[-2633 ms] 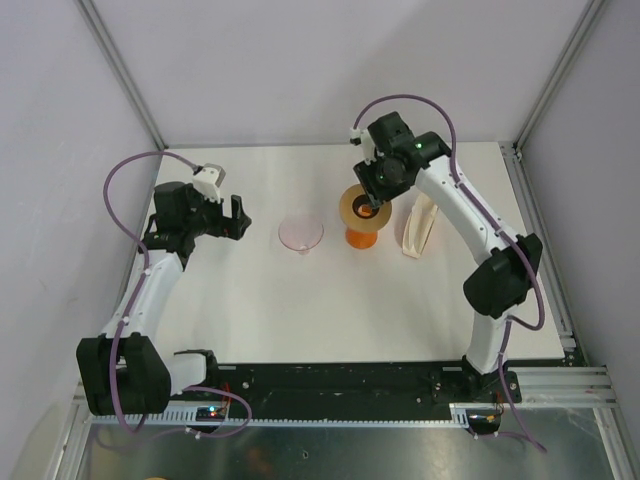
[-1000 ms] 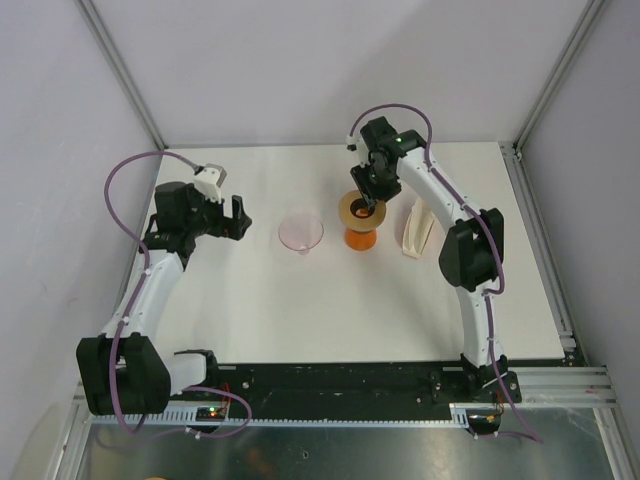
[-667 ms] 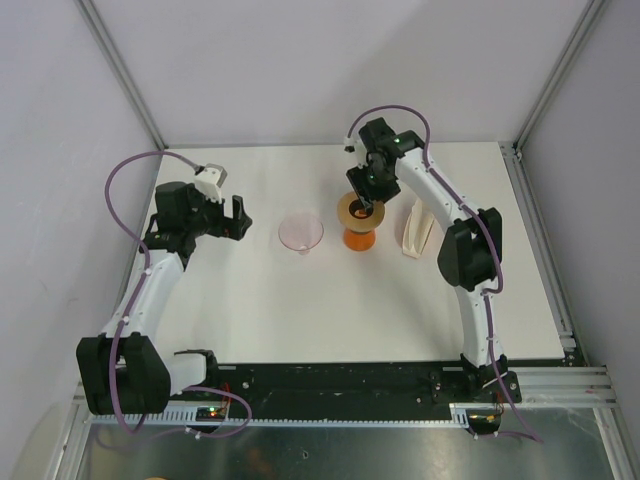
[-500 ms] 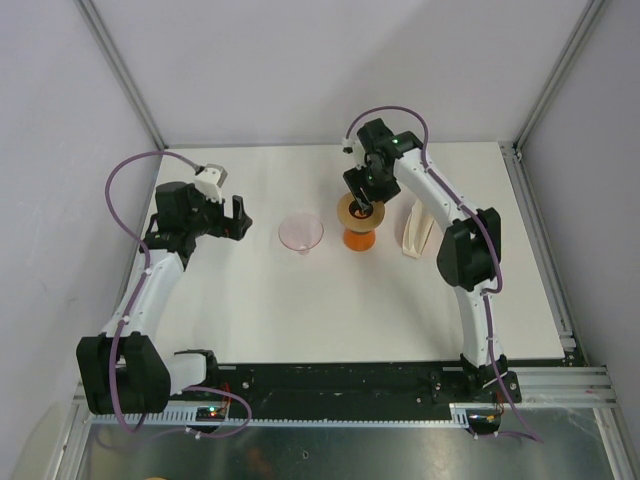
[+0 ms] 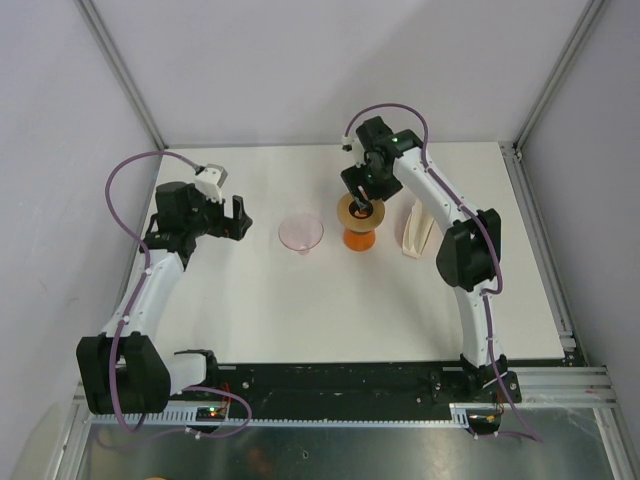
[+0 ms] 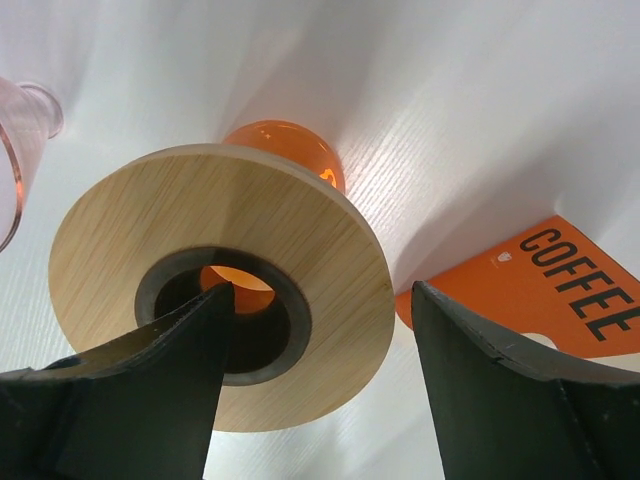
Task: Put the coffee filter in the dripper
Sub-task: Place the dripper holder onto the coffee server.
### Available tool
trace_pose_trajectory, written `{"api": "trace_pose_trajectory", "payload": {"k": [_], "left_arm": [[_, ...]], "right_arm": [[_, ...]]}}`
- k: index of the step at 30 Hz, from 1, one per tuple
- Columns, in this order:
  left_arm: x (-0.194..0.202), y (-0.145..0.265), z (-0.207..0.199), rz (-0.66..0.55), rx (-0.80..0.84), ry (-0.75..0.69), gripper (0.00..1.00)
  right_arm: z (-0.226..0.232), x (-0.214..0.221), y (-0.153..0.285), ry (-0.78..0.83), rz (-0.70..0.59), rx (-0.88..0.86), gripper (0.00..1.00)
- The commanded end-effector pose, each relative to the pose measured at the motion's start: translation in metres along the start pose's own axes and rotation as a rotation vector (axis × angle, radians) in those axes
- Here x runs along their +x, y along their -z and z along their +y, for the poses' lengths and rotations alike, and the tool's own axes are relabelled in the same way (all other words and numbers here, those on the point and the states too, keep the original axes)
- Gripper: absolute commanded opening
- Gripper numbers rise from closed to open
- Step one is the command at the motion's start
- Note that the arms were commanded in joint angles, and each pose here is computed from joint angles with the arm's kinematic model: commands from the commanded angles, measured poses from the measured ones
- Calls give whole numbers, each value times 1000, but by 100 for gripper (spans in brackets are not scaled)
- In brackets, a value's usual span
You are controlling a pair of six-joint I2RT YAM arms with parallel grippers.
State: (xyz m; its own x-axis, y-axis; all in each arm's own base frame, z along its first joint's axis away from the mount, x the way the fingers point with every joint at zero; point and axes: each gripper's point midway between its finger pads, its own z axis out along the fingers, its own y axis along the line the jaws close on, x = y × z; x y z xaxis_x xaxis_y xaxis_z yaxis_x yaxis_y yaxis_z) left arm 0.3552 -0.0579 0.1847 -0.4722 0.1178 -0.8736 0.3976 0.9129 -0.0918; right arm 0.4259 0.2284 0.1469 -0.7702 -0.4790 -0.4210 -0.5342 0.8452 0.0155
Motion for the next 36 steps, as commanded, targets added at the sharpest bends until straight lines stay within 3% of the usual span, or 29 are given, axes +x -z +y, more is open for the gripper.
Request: {"api": "trace_pose_trajectory", "payload": {"k": [1,7,14,20,25,36], "left_arm": [[-5,2,-1,-13,0,-38,100],[-8,1,-3,-18,5,-45,100],[-21,-11,-49,-13,78,-191,100],[-21,-38,-60,67,56,-191,95],[-3,-59,-73,143,60,-218,90],[27,-98,-68,273,12,-220,77]], "right_arm": [[-5,-16,40,23,-81,48,76],[-11,-23,72,30,-144,106,77],[-2,-38,113,41,-269,139,80],[7,-41,129,76,-340,206,83],[4,-37,138,75,-389,264,98],[5,-24,152,62,-491,279,99]]}}
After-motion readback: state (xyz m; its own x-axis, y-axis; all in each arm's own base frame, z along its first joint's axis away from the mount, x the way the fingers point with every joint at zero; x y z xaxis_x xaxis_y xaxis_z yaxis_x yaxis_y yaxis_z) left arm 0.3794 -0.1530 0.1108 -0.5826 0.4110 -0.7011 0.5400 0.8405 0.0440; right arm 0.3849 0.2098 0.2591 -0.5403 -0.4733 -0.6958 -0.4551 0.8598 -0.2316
